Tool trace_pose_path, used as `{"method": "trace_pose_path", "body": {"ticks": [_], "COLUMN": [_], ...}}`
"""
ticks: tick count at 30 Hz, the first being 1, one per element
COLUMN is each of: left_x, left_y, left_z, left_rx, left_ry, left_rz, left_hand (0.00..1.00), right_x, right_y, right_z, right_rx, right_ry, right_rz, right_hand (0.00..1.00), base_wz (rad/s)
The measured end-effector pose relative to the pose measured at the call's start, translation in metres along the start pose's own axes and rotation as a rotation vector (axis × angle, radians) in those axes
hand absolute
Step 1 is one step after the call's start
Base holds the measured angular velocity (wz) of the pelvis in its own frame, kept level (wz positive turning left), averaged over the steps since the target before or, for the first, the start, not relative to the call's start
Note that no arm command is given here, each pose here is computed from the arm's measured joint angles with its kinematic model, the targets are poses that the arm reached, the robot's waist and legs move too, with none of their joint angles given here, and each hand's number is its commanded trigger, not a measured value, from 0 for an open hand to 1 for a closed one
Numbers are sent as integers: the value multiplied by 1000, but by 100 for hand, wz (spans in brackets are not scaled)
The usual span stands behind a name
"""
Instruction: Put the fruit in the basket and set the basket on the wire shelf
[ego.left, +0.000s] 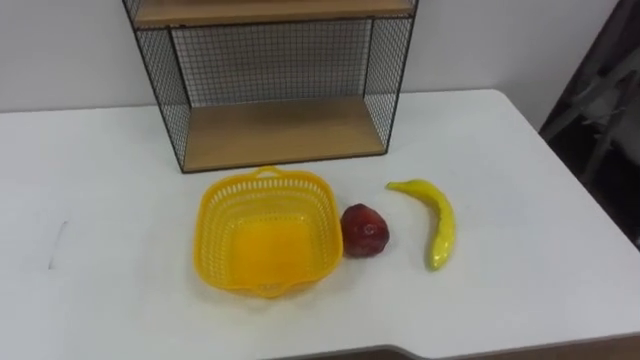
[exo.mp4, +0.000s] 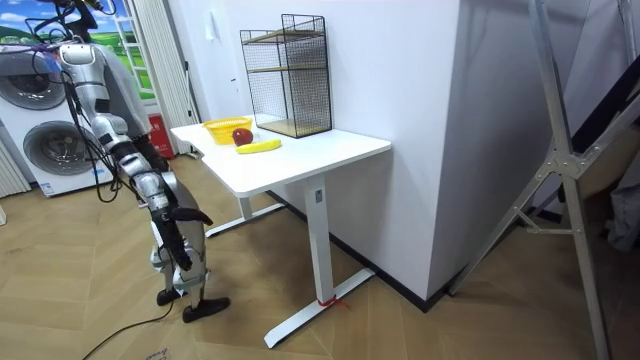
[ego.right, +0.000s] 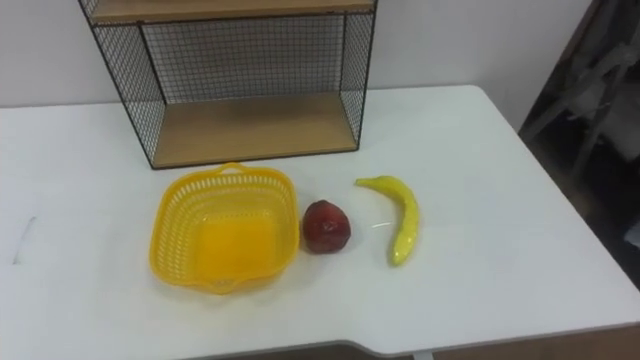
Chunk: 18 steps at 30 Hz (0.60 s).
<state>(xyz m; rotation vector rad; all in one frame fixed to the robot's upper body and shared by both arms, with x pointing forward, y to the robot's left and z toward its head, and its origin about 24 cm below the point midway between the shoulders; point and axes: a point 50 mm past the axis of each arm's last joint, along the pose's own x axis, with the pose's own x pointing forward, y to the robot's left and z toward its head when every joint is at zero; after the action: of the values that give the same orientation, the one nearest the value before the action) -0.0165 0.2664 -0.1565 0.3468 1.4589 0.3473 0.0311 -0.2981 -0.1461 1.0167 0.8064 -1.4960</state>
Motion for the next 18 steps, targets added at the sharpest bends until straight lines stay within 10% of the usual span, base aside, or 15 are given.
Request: {"method": "trace_pose_path", "body": {"ticks": [18], "left_x": [-2], "left_y": [4], "left_z": [5], "left_rx": [6], "left_ry": [-89], "left_rz": [13], "left_hand": [0], "right_x": [-124], "right_y": [119], "right_z": [110], "right_rx": [6], "right_ry": [-942], "right_rz": [107], "right_hand": [0], "base_wz": [-3]}}
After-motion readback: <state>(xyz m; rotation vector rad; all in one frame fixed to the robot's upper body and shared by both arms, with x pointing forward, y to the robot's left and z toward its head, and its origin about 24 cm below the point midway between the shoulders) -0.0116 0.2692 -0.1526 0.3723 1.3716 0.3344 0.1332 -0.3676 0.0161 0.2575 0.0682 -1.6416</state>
